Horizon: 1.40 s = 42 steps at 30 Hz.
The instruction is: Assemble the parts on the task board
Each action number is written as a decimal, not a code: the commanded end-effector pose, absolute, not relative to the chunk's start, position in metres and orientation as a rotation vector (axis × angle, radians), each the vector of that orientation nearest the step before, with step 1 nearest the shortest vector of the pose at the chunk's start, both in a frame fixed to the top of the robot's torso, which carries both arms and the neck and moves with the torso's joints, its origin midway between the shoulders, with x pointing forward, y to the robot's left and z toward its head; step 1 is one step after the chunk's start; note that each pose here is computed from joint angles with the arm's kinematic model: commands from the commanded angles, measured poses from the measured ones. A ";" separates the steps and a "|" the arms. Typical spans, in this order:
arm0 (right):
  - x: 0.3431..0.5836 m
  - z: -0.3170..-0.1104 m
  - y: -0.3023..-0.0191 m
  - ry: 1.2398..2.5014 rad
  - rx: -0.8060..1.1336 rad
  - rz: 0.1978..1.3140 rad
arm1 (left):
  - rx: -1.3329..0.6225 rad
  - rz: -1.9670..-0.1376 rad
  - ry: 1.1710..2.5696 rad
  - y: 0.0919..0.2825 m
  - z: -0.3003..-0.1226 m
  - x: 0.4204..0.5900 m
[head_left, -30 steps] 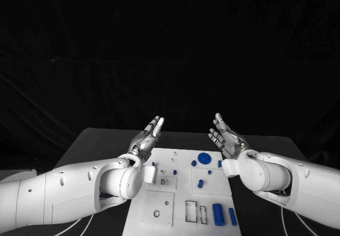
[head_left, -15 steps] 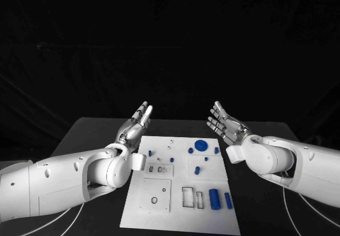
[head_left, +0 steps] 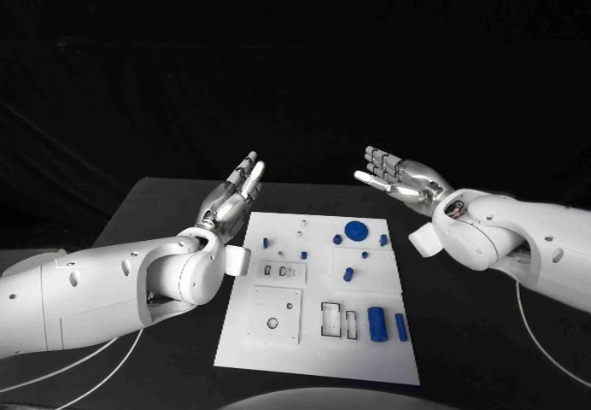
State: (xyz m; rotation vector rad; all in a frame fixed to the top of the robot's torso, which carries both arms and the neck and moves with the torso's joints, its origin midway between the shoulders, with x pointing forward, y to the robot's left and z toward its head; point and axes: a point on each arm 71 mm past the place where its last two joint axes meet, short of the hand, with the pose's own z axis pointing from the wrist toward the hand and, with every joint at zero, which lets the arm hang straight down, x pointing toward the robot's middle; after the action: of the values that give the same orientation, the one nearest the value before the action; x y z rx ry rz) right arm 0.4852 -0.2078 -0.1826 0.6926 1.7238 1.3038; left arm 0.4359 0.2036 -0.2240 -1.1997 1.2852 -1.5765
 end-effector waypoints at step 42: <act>0.487 -0.161 -0.167 1.545 -0.788 0.382 | -1.071 -1.666 1.292 0.221 -0.200 0.411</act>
State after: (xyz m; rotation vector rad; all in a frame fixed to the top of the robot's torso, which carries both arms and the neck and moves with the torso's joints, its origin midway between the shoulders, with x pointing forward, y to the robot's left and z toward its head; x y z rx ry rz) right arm 0.4873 -0.1688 -0.1604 -0.7577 1.5830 0.3732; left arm 0.4115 0.2236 -0.2030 -1.0965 1.2955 -1.6232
